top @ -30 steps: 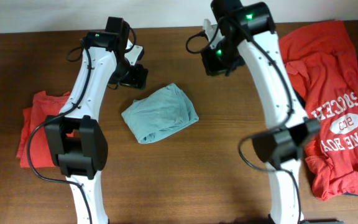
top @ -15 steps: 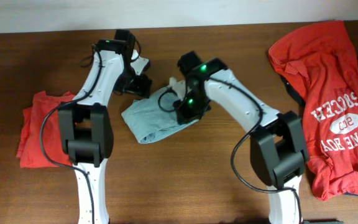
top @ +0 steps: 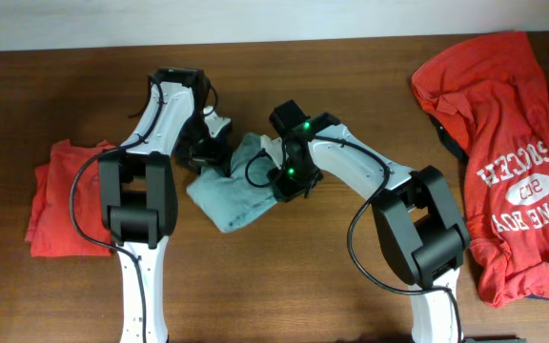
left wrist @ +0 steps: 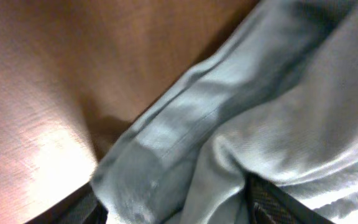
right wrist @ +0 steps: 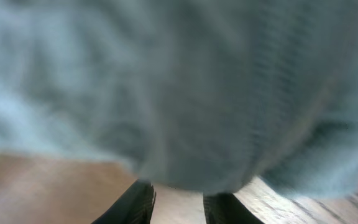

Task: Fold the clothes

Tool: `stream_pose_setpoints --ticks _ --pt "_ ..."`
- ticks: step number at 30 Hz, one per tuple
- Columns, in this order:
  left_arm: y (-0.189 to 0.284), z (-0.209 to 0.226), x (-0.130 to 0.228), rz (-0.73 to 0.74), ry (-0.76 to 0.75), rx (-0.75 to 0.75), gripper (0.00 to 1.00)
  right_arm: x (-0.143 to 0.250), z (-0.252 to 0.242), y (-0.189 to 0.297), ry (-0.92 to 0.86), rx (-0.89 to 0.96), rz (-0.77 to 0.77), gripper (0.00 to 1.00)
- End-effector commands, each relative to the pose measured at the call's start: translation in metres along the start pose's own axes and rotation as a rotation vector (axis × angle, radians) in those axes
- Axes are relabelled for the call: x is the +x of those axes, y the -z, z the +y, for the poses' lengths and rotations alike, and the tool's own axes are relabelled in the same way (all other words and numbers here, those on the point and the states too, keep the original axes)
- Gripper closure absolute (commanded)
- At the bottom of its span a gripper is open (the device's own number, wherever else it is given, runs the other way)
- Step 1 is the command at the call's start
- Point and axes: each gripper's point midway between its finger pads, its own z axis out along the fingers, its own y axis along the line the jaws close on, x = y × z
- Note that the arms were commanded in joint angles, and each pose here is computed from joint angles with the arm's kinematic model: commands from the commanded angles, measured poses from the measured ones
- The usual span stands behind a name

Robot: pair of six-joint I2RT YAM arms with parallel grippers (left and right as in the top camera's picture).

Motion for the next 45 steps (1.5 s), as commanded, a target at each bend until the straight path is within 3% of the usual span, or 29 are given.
stream_pose_setpoints --ticks 1,5,11,20,24,33,38,41,45 --pt "-0.008 -0.012 0.017 0.083 0.013 0.09 0.31 0.003 -0.033 -0.005 -0.008 0.156 0.009 0.66" --pt "-0.004 -0.021 0.036 0.159 0.036 0.131 0.41 -0.011 -0.066 0.004 -0.045 0.229 -0.062 0.66" --pt "-0.003 -0.031 0.034 0.15 0.042 0.187 0.44 -0.015 -0.105 0.017 -0.127 0.246 -0.113 0.66" --pt "-0.005 -0.023 -0.023 -0.089 -0.024 0.178 0.38 0.007 -0.116 0.032 -0.183 0.24 -0.025 0.64" --pt "-0.002 -0.031 -0.041 -0.177 -0.107 0.221 0.27 0.015 -0.11 0.039 -0.188 0.235 0.007 0.64" --pt "-0.023 -0.031 -0.036 -0.115 -0.097 0.252 0.27 0.027 -0.107 0.043 -0.196 0.229 0.048 0.65" --pt "-0.02 -0.047 -0.038 -0.143 -0.164 0.331 0.27 0.026 -0.104 0.05 -0.193 0.231 0.034 0.65" --pt "-0.024 -0.051 -0.04 -0.139 -0.183 0.319 0.33 0.028 -0.104 0.051 -0.195 0.23 0.042 0.65" --pt "-0.041 -0.06 -0.037 -0.095 -0.194 0.32 0.54 0.03 -0.103 0.051 -0.197 0.229 0.05 0.65"
